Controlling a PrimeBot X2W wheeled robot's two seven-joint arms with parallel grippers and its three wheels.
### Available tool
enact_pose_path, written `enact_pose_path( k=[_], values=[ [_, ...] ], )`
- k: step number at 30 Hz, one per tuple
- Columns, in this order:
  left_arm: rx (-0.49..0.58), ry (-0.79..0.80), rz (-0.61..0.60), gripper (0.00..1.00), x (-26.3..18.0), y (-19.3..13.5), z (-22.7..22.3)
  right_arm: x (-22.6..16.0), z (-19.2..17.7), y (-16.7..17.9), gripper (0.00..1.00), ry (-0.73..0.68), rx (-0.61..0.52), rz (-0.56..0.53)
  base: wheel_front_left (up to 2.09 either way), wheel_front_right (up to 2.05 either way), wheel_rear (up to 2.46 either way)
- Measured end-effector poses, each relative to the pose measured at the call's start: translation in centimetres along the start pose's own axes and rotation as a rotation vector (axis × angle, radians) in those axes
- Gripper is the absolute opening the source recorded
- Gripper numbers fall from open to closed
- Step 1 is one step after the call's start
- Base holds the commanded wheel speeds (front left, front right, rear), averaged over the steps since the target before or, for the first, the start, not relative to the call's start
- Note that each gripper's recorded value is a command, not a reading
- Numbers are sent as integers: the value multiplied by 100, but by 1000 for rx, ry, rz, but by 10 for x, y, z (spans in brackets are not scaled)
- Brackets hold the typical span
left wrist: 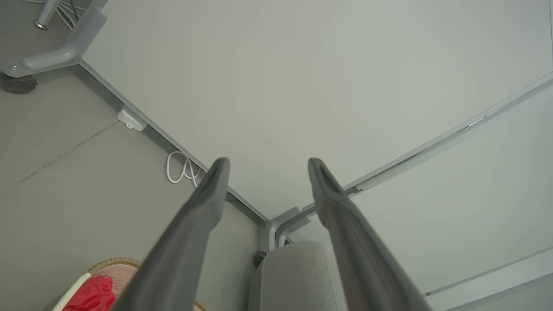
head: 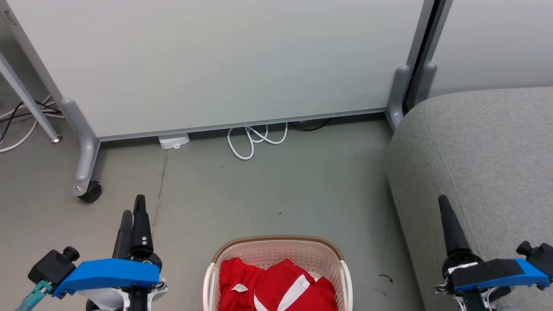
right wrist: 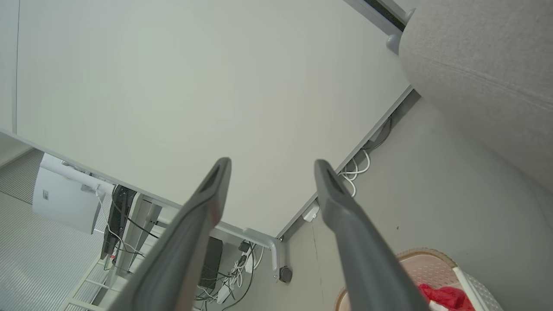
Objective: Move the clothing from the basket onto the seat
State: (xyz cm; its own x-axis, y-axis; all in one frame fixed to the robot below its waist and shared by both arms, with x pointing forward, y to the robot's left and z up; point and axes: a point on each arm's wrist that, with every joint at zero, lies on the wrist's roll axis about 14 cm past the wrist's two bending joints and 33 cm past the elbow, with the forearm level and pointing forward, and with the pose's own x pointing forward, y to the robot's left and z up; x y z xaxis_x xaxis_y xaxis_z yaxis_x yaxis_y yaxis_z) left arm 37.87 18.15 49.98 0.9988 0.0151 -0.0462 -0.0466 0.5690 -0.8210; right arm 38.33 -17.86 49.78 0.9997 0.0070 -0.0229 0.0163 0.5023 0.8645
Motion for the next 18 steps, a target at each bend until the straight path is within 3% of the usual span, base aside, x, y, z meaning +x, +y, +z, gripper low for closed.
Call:
enact_pose_path(
  k=[18],
  values=[
    [278, -14, -27, 100, 2, -11, -6, 3, -8, 15, 100, 4, -256, 58, 0, 0, 0]
  ],
)
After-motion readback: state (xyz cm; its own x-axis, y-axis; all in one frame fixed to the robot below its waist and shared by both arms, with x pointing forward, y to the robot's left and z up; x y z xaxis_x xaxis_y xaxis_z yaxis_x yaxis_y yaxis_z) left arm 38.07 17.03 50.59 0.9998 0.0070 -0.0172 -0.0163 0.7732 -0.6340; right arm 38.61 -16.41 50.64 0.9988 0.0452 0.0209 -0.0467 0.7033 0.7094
